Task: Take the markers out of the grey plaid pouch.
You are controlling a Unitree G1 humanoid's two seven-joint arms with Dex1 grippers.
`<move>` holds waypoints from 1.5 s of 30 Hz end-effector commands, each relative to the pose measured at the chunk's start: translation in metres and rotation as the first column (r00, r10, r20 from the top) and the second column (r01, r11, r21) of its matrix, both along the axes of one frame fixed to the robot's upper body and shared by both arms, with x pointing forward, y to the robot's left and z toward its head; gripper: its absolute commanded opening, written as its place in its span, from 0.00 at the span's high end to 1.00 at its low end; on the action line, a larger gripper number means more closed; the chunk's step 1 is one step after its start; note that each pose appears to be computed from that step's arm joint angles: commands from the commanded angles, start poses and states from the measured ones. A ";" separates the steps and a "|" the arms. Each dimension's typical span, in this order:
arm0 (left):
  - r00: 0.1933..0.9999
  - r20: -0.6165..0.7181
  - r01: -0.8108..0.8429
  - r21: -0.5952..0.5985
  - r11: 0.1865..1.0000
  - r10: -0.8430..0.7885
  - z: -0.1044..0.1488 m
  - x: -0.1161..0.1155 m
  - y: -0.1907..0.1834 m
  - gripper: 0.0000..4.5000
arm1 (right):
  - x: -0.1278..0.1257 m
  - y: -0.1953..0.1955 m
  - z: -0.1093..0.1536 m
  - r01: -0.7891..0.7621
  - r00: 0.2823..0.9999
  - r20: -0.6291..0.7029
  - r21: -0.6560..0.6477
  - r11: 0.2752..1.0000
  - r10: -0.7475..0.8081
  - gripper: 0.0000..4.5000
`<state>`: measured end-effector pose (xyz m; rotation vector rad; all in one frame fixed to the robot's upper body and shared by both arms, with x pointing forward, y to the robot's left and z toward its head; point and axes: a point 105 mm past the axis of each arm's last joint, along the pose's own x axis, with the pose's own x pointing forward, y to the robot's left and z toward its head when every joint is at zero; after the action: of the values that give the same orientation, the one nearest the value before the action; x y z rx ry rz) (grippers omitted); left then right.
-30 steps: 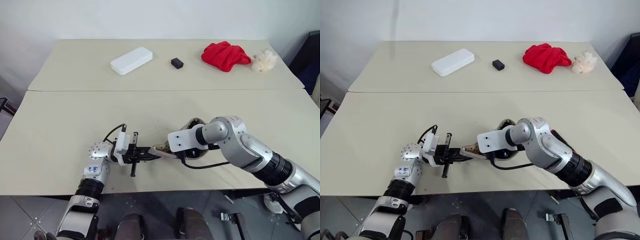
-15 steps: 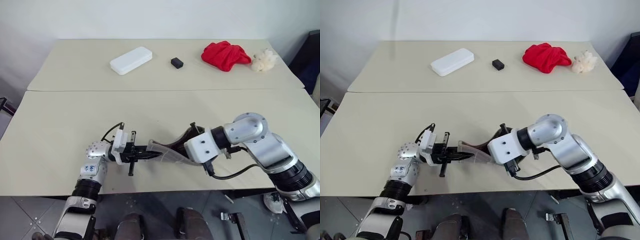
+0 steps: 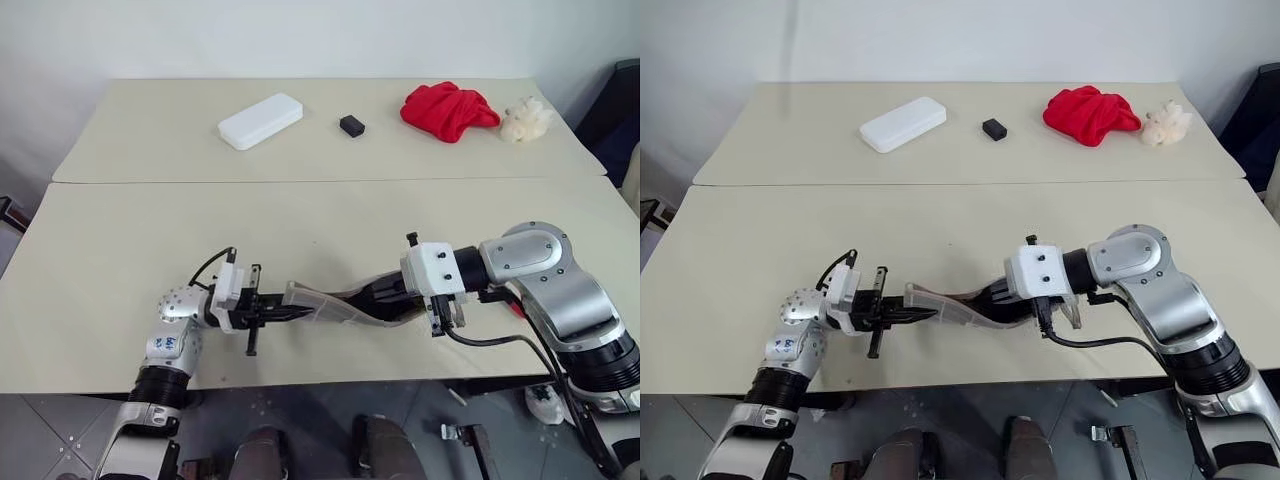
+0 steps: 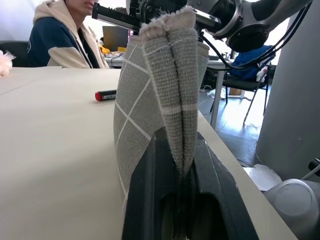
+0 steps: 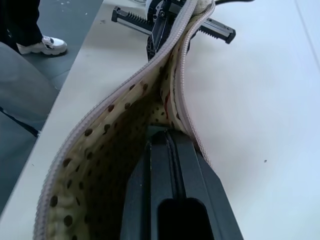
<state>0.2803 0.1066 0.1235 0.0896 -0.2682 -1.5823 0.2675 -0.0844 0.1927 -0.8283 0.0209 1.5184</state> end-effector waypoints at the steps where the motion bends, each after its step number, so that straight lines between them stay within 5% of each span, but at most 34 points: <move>1: 1.000 0.003 -0.020 0.019 1.000 0.020 -0.001 -0.001 0.005 1.00 | -0.010 0.006 0.010 0.014 1.000 0.003 -0.051 0.999 -0.013 0.86; 7: 0.996 0.041 -0.074 -0.005 0.997 0.074 0.003 0.006 0.002 1.00 | -0.001 0.014 0.020 0.077 0.992 0.107 -0.071 0.994 -0.069 0.43; 18: 0.984 0.091 -0.144 -0.080 0.986 0.151 0.017 0.015 -0.017 1.00 | 0.008 0.016 0.014 0.117 0.969 0.239 -0.216 0.969 -0.064 0.43; 29: 0.974 0.132 -0.169 -0.108 0.980 0.183 0.020 0.014 -0.025 1.00 | 0.005 0.007 -0.018 0.203 0.976 0.149 -0.365 0.909 -0.158 0.43; 36: 0.984 0.109 -0.129 -0.112 0.985 0.142 0.017 0.004 -0.026 1.00 | 0.040 0.000 -0.027 0.390 0.914 0.262 -0.357 0.849 -0.310 0.43; 45: 0.989 0.091 -0.115 -0.055 0.992 0.119 0.007 -0.004 -0.015 1.00 | 0.042 0.010 -0.040 0.396 0.914 0.250 -0.388 0.832 -0.319 0.43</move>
<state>0.2823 0.0892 0.1241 0.1231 -0.3385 -1.4353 0.3087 -0.0719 0.1524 -1.2302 0.3580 1.1061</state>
